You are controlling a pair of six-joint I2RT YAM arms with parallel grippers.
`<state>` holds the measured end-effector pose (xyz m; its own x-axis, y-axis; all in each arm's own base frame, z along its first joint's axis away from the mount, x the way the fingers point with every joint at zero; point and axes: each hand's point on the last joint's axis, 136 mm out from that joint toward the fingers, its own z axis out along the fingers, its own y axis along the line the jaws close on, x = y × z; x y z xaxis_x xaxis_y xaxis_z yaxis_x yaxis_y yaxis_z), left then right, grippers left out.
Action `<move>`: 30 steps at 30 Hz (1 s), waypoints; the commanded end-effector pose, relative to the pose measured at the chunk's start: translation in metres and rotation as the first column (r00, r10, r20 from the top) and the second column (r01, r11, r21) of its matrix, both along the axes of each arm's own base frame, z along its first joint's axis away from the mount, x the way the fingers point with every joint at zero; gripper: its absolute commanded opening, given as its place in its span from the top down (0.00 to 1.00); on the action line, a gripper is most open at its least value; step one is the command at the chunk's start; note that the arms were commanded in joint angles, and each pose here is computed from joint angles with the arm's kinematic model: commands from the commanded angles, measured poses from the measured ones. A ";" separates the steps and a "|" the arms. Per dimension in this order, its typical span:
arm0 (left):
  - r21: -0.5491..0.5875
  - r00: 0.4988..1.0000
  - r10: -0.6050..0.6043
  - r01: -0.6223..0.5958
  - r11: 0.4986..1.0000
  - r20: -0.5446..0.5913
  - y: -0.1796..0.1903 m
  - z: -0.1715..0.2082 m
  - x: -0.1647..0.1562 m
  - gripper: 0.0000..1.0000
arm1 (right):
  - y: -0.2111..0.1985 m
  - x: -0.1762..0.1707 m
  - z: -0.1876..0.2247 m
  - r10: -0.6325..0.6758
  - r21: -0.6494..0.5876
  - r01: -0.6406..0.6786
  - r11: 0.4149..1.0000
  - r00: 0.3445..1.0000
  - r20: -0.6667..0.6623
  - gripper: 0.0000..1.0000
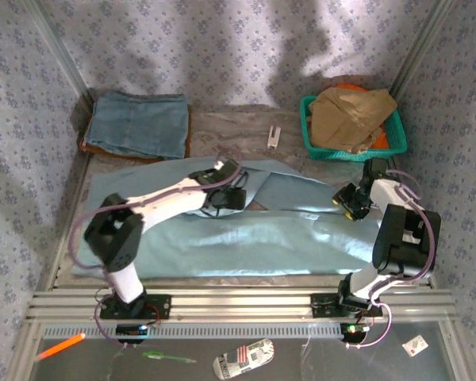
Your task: Fold and stack the trousers
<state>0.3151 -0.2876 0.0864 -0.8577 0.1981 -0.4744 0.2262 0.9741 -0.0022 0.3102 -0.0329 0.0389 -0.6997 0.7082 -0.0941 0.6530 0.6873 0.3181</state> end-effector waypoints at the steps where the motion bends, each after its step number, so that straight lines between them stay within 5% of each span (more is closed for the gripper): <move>1: 0.148 0.996 -0.082 0.075 0.986 0.044 -0.014 0.001 0.009 0.14 | 0.001 0.004 -0.005 0.022 0.007 -0.023 1.000 1.000 0.007 0.63; 4: 0.207 0.995 -0.091 0.080 0.975 0.042 -0.021 -0.015 0.018 0.24 | 0.000 0.009 -0.001 0.023 0.009 -0.024 1.000 1.000 0.020 0.83; 8: 0.266 0.995 -0.093 0.079 0.961 0.038 -0.017 -0.032 0.023 0.59 | -0.003 0.016 0.011 0.029 -0.006 -0.029 1.000 0.998 0.056 0.99; 13: 0.308 0.994 -0.098 0.081 0.948 0.043 -0.009 -0.036 0.025 1.00 | -0.004 0.023 0.044 0.042 -0.051 -0.036 0.998 0.992 0.123 1.00; 20: 0.239 0.988 -0.111 0.083 0.968 0.109 0.003 0.011 0.023 1.00 | -0.012 0.026 0.133 0.062 -0.175 -0.013 0.984 0.959 0.275 1.00; 30: -0.100 0.986 -0.150 0.157 0.982 0.080 0.008 0.078 0.006 1.00 | -0.025 0.026 0.239 0.078 -0.265 0.042 0.963 0.900 0.428 1.00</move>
